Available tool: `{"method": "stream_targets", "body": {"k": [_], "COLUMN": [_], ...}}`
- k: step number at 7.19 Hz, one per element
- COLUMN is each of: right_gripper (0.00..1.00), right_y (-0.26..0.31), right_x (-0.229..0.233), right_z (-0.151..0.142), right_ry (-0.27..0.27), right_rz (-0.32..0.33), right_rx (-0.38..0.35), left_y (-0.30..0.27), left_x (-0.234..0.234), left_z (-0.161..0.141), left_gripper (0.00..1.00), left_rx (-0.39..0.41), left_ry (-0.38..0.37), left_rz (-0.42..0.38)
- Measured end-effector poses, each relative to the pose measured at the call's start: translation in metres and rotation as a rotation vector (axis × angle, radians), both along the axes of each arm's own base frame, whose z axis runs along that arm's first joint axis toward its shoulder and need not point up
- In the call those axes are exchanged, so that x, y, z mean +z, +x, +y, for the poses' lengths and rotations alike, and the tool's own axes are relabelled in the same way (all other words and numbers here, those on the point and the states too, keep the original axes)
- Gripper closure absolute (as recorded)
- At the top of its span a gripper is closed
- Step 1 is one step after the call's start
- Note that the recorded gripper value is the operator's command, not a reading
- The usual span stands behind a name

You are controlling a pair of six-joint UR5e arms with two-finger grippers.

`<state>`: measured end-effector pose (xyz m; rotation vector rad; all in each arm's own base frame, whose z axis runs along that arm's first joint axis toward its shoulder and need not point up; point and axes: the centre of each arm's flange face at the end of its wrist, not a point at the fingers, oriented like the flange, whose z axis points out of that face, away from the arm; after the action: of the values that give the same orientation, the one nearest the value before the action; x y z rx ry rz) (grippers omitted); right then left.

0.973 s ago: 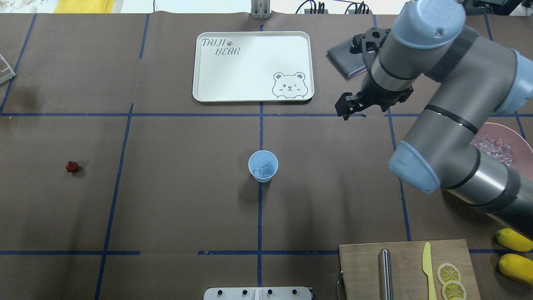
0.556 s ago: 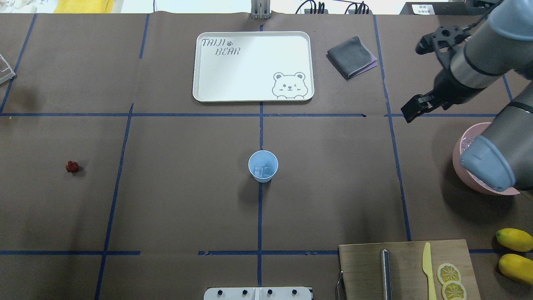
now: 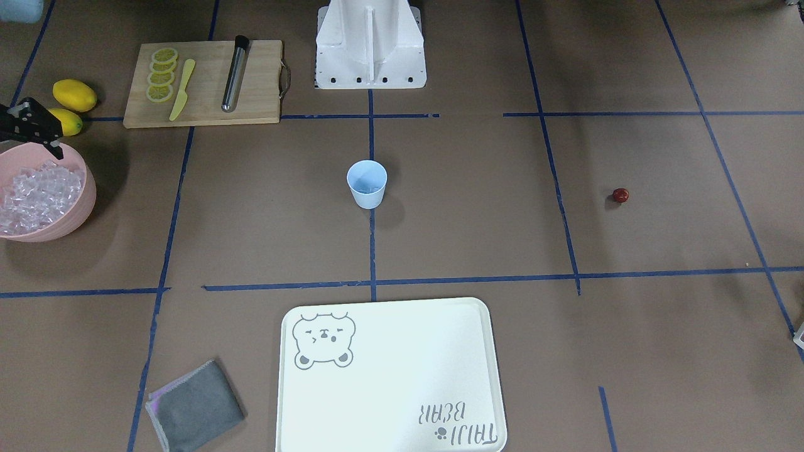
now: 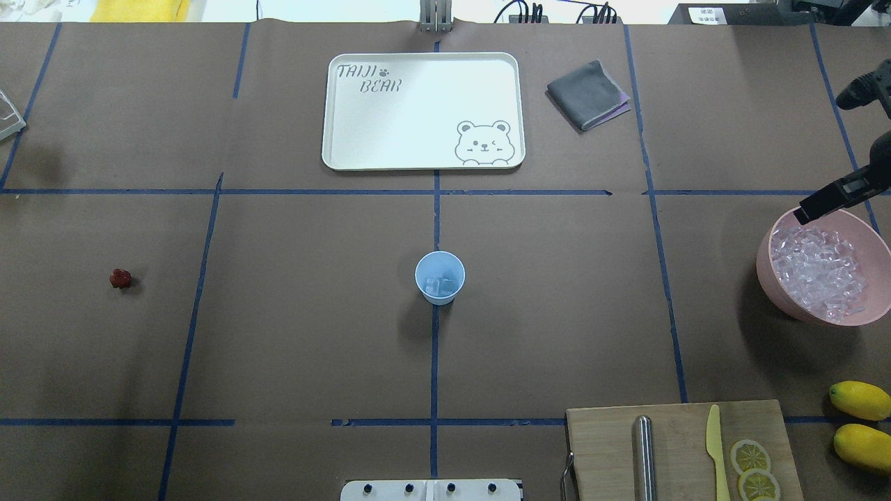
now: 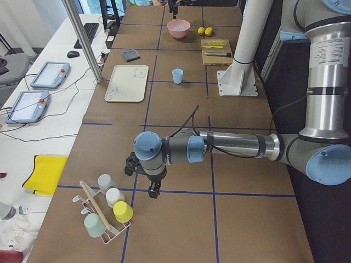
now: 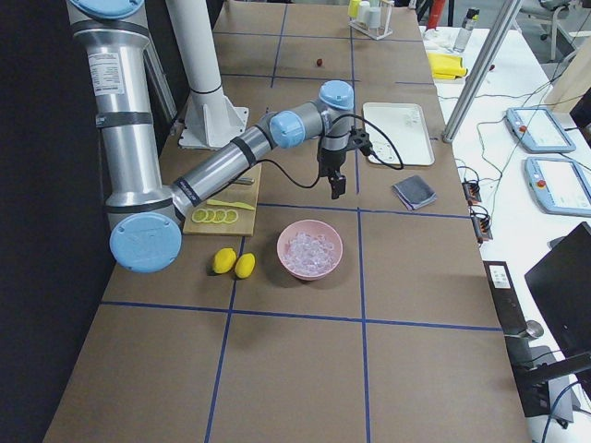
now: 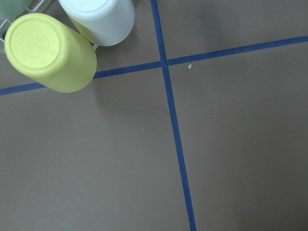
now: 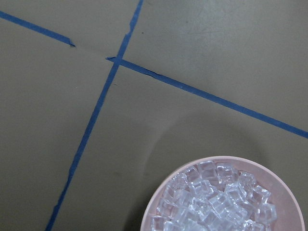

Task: Put ice and strawberries in cup
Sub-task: 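Move the right gripper back to the pink bowl, then lower the right gripper into the ice and grasp a third cube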

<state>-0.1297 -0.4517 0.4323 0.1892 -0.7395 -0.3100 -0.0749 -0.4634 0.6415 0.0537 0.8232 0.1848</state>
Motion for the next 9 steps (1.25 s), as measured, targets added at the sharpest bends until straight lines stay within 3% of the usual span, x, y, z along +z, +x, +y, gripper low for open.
{"method": "stream_targets", "body": {"k": [3,5,9], "right_gripper": [0.04,0.04,0.07], "right_y": [-0.013,-0.037,-0.041], "right_x": [0.038,0.056,0.088], "right_z": [0.006,0.01,0.023], "right_ry": [-0.036,-0.025,-0.019], "right_rz": [-0.005,0.032,0.033], "right_rx": [0.076,0.091,0.088], "left_y": [0.002,0.003,0.003], "left_x": [0.0,0.0,0.0], "left_z": [0.0,0.0,-0.001], "left_gripper": [0.0,0.0,0.0], "left_rx": [0.005,0.006,0.006], "left_ry": [0.0,-0.001,0.001], "left_rz": [0.0,0.0,0.0]}}
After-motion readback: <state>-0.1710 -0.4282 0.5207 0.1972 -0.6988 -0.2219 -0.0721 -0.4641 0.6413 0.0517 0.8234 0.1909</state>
